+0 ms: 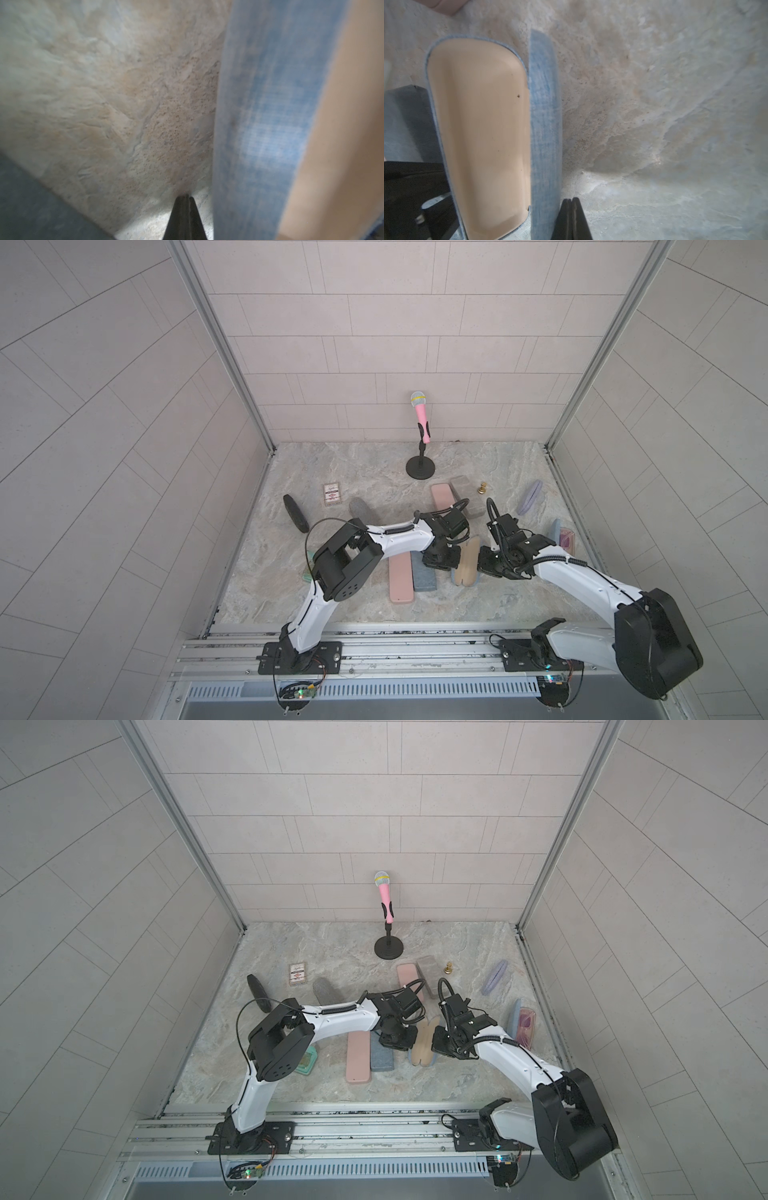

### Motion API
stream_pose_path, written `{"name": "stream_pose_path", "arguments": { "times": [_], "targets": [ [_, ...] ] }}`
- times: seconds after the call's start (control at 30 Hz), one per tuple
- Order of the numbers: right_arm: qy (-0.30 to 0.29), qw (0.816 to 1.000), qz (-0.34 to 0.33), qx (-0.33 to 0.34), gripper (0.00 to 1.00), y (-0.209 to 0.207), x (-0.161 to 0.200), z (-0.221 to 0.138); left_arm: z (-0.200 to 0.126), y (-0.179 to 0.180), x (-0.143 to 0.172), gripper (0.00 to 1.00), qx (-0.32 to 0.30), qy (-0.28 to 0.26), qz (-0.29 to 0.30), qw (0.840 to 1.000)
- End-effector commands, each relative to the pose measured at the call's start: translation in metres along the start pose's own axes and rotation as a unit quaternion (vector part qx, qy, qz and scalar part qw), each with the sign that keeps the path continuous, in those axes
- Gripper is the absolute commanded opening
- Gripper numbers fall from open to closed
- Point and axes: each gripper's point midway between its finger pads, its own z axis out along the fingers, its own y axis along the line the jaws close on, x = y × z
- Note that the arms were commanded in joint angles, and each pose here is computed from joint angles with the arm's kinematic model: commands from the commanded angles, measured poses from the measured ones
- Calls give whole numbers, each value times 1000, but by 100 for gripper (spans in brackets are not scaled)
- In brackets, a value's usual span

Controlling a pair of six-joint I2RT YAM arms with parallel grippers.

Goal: Close the glasses case
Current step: Close the glasses case at the center of the board.

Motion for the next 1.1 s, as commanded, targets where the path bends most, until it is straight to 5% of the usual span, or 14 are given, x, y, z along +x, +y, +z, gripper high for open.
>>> {"name": "stream_pose_path", "arguments": {
  "times": [0.0,0.8,1.07],
  "targets": [
    [2,998,-24,-65,5,27,-4,0,-2,-22,-4,0,30,-5,15,999],
    [3,994,-98,-52,3,50,-12,-15,-29,-44,-8,0,41,-28,39,998],
    [-106,991,-43,75,33,-4,-29,-67,-83,-10,-27,0,26,-82,13,996]
  ]
}}
